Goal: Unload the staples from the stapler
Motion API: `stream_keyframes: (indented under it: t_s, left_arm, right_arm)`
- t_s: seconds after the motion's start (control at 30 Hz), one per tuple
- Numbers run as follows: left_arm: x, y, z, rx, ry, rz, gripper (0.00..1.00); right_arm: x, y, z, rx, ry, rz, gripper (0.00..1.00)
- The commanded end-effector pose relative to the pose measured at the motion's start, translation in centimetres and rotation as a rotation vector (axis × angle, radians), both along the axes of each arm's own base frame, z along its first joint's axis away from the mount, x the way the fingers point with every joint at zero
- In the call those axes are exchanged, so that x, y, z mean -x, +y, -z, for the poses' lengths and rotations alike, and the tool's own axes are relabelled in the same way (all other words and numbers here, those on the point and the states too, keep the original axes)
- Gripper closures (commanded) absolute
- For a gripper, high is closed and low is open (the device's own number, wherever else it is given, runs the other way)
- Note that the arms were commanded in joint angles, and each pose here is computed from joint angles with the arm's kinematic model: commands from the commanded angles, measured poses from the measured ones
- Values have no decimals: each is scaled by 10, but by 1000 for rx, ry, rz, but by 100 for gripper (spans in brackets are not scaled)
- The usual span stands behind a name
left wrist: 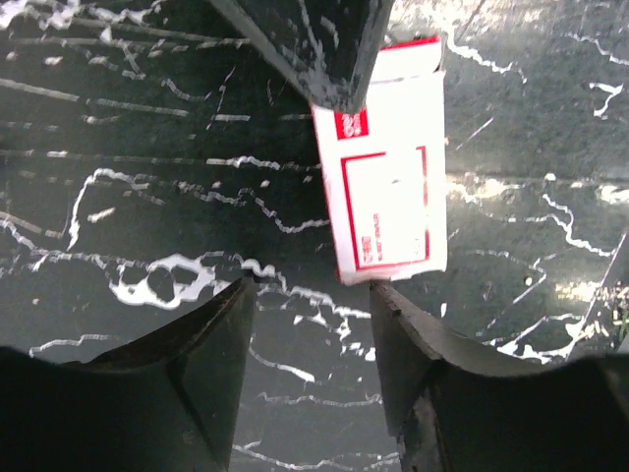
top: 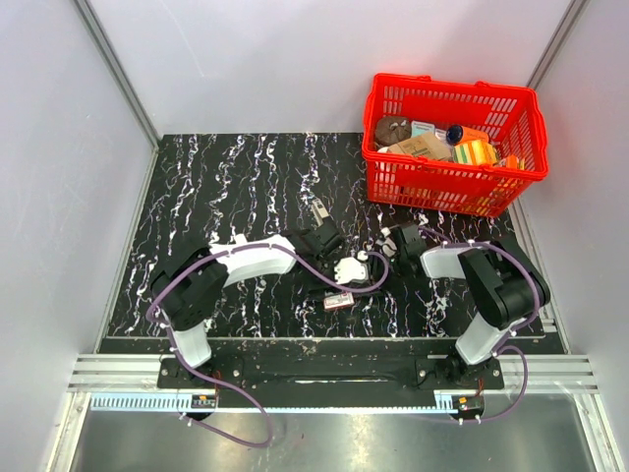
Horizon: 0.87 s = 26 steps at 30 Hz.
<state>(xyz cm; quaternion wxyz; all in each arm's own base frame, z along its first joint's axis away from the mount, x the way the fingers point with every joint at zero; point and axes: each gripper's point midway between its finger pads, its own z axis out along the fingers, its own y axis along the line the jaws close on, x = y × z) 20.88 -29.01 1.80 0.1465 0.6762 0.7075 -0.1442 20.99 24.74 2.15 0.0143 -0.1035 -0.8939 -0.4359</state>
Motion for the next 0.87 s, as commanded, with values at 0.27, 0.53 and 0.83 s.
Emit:
stream_keyframes:
  t_s: [0.27,0.53,0.83]
  left_arm:
    - [-46,46,-154,208,-155,-180,1]
    - [-61,116,-205,342,-198,-488,1]
    - [-73,188,-203,411,-283,-761,1]
  right_arm:
    - [-36,-45,-51,305,-262,53,10]
    - [-64,-66,-130,363,-546,173,1]
    - [-77,-65,-191,318,-728,203,1]
